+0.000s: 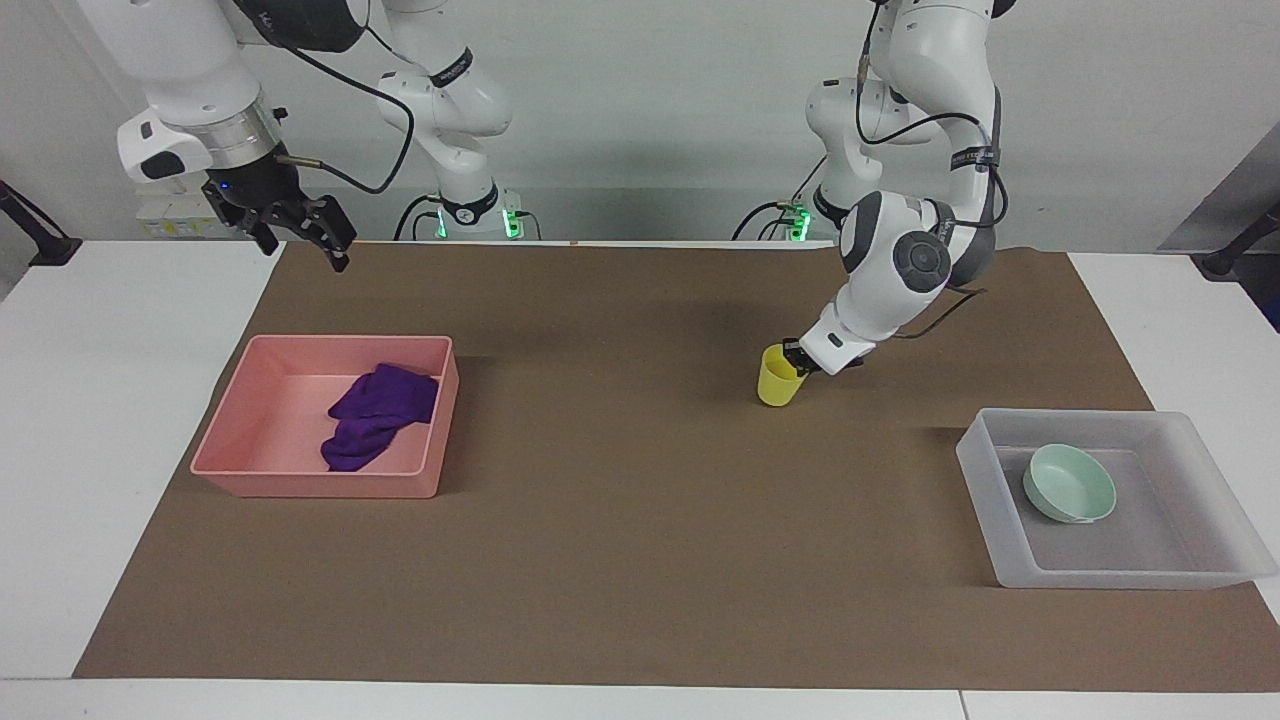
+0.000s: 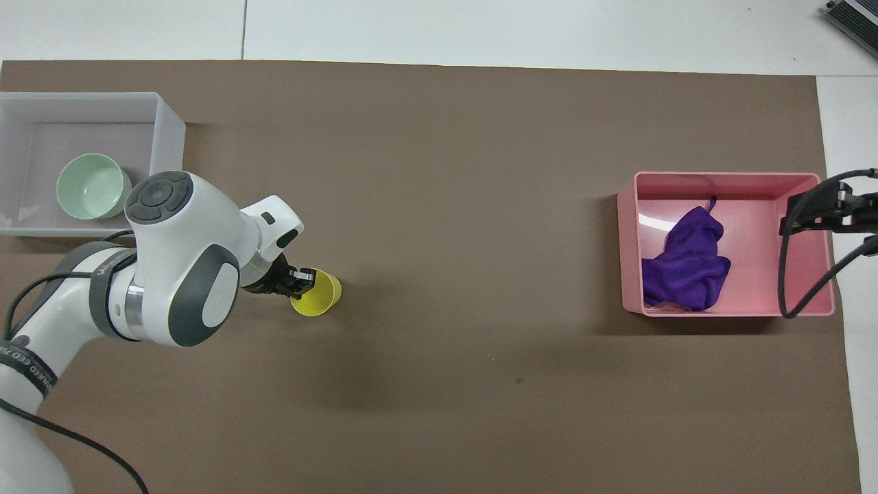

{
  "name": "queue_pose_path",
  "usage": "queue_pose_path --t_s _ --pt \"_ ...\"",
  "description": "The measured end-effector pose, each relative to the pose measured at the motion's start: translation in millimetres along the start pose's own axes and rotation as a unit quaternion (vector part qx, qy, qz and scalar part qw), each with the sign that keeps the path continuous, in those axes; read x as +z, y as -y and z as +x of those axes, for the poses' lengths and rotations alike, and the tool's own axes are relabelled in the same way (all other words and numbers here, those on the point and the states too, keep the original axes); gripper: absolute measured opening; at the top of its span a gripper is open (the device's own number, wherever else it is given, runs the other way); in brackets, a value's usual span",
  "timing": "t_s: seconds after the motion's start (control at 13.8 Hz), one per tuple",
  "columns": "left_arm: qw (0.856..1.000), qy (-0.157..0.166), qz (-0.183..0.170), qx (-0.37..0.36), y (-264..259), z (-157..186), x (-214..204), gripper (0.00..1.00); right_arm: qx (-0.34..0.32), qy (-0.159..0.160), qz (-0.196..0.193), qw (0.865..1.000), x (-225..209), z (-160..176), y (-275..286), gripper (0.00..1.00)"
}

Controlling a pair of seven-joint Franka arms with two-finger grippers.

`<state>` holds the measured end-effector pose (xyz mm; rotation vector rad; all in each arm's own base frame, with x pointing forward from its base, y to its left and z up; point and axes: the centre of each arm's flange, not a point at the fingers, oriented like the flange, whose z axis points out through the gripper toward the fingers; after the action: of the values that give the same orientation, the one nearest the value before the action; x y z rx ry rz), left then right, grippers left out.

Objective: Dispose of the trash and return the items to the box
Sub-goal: 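Reach the left gripper to the yellow cup and grasp it, then carry the yellow cup with the left gripper into the green bowl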

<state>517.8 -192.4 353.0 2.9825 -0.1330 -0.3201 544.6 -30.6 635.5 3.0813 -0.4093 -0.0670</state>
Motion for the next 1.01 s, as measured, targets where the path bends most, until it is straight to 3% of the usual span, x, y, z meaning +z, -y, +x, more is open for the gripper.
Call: queue_pose_path --t_s 0.43,0.72,1.01 --pt "1.0 0.003 -0.005 -0.01 4 8 -42 0.04 -0.001 0.0 0.0 1.0 0 0 1 1.0" --pt "0.999 0.033 -0.009 -0.026 25 7 -94 0.04 -0.001 0.0 0.0 1.0 0 0 1 1.0" --pt "0.998 0.032 -0.019 -0.053 63 5 -149 0.04 -0.001 0.0 0.0 1.0 0 0 1 1.0"
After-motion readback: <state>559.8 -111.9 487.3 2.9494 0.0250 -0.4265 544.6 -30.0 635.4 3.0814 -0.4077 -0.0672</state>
